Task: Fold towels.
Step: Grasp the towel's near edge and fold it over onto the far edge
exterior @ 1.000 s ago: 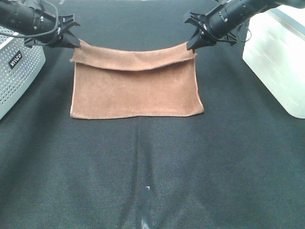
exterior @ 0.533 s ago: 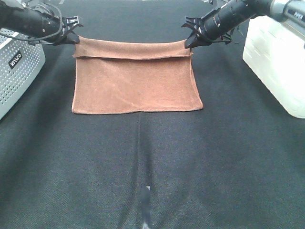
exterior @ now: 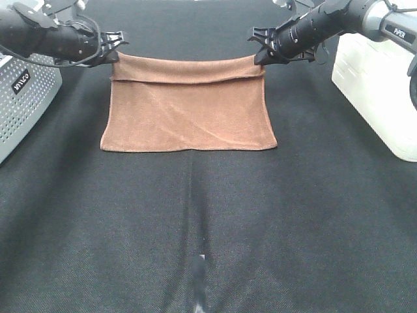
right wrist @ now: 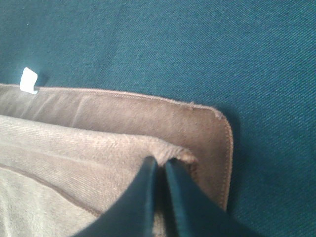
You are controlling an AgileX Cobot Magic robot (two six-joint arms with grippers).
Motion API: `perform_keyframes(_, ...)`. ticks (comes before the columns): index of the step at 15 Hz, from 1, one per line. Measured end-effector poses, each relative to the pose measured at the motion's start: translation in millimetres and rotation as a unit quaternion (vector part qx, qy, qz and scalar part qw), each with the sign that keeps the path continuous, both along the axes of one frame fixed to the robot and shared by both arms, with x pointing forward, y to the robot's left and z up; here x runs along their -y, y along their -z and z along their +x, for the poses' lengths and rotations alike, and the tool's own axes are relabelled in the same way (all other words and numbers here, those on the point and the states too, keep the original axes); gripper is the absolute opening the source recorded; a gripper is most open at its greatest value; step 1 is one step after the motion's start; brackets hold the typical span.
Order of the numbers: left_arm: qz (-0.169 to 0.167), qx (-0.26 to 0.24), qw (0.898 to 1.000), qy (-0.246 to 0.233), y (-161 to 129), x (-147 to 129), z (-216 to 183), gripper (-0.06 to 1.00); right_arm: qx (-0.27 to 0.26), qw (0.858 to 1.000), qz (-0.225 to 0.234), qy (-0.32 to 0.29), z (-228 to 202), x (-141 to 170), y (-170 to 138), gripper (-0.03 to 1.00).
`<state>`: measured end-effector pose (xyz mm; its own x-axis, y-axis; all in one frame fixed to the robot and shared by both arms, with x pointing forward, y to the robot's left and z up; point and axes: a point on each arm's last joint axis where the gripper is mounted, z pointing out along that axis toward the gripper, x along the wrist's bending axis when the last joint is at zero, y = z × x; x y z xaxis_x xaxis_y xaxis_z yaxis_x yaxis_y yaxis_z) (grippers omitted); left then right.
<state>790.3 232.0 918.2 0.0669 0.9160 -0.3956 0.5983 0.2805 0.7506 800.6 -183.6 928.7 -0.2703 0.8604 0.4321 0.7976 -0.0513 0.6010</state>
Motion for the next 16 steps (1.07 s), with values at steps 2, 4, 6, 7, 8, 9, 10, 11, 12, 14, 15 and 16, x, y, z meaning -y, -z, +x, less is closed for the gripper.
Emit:
perform_keyframes(2,0.018,0.017,1.000,0.003,-1.6,8.3,0.5,0.15,0.000,1.000,0.000,0.000,0.0,0.0,0.0,0.33)
perform_keyframes(4,0.025,0.027,0.999,-0.003,-2.8,10.7,1.3,0.51,0.001,1.000,-0.001,-0.001,0.0,0.0,0.0,0.56)
perform_keyframes(6,0.027,0.031,0.999,-0.009,-3.3,7.6,2.2,0.71,-0.002,1.000,-0.001,-0.003,-0.5,-0.1,0.3,0.61)
perform_keyframes(7,0.030,0.028,0.999,-0.005,-2.7,6.0,2.0,0.74,-0.008,1.000,-0.004,-0.009,-1.9,-0.4,0.6,0.62)
perform_keyframes(8,0.038,0.012,0.999,0.019,0.2,4.9,-0.4,0.76,-0.018,0.999,-0.014,-0.023,-5.5,-0.2,-3.1,0.62)
perform_keyframes(9,0.033,-0.009,0.999,0.038,3.0,4.0,-3.1,0.76,-0.032,0.999,-0.025,-0.037,-9.6,0.0,-6.2,0.62)
perform_keyframes(10,0.020,-0.032,0.998,0.050,5.6,2.5,-5.9,0.76,-0.042,0.997,-0.034,-0.050,-13.5,0.5,-11.1,0.62)
perform_keyframes(11,0.004,-0.059,0.996,0.066,8.2,4.1,-9.9,0.76,-0.056,0.996,-0.040,-0.063,-17.8,0.5,-14.0,0.62)
perform_keyframes(12,0.004,-0.059,0.996,0.066,8.2,4.1,-9.9,0.76,-0.056,0.996,-0.040,-0.063,-17.8,0.5,-14.0,0.62)
perform_keyframes(14,-0.017,-0.115,0.987,0.110,12.4,6.6,-19.6,0.76,-0.114,0.989,-0.046,-0.082,-28.0,0.7,-12.0,0.62)
perform_keyframes(15,-0.024,-0.137,0.982,0.125,13.8,8.9,-23.5,0.76,-0.145,0.985,-0.045,-0.087,-33.2,0.6,-10.4,0.62)
perform_keyframes(16,-0.036,-0.158,0.978,0.134,15.0,11.0,-27.2,0.76,-0.168,0.980,-0.047,-0.094,-37.3,0.9,-9.2,0.62)
